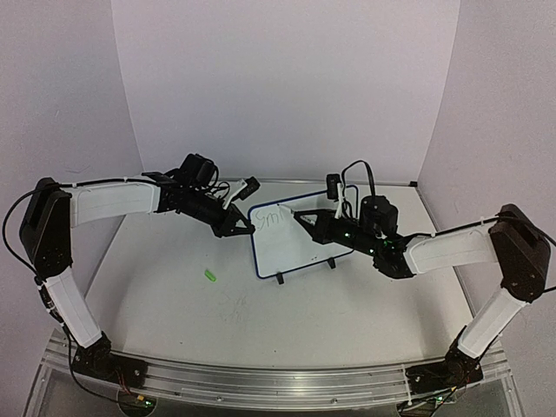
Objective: Write a sentence on the whiteboard
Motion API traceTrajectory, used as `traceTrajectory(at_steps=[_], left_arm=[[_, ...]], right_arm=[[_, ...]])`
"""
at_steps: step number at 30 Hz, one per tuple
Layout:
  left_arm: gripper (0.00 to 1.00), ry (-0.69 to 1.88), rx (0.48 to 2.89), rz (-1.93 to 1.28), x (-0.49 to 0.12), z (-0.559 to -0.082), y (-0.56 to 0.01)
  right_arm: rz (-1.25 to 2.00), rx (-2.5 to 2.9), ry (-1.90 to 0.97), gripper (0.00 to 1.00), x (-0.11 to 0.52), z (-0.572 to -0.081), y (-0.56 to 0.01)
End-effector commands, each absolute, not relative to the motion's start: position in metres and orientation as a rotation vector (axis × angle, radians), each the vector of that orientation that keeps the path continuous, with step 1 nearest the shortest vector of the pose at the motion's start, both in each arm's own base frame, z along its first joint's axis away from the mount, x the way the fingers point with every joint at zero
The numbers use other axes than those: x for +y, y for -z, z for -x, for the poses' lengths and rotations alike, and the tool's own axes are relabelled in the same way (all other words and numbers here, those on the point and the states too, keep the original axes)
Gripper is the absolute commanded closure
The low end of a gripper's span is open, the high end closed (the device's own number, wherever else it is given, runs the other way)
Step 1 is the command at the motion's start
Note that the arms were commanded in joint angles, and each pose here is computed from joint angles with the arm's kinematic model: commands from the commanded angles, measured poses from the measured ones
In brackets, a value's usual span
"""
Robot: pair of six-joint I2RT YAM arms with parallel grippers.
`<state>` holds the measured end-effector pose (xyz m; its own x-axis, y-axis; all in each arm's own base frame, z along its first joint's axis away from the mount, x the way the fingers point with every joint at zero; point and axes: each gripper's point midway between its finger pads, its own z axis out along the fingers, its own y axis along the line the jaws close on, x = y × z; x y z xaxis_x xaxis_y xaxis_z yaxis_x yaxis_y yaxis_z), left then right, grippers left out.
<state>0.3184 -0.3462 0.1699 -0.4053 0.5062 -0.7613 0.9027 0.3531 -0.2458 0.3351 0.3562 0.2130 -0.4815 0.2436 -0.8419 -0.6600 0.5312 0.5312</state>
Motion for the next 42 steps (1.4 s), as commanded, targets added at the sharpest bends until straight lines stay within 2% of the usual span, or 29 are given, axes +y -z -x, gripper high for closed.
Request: traceTrajectory(at_steps=[1,16,27,42], left_arm=[[1.0,0.83,2.092,-1.256,-0.34,-0.315,-0.157],[1.0,0.829,2.09,-1.258,-0.34,-0.315,-0.158],[1.0,0.823,2.098,-1.251,-0.34,-0.316,-0.157],[1.0,0.82,2.097,-1.25,-0.34,-0.316,-0.158]], right_arm=[[0.333,1.745,-1.101,1.0,0.353,-0.337,-0.215],[0.31,1.754,-1.084,1.0,0.352,-0.342,-0.211],[0.325,1.702,-1.107,1.0,0.337,-0.321,-0.227],[0.312,1.687,-1.065,1.0,0.342,-0.336,-0.231]])
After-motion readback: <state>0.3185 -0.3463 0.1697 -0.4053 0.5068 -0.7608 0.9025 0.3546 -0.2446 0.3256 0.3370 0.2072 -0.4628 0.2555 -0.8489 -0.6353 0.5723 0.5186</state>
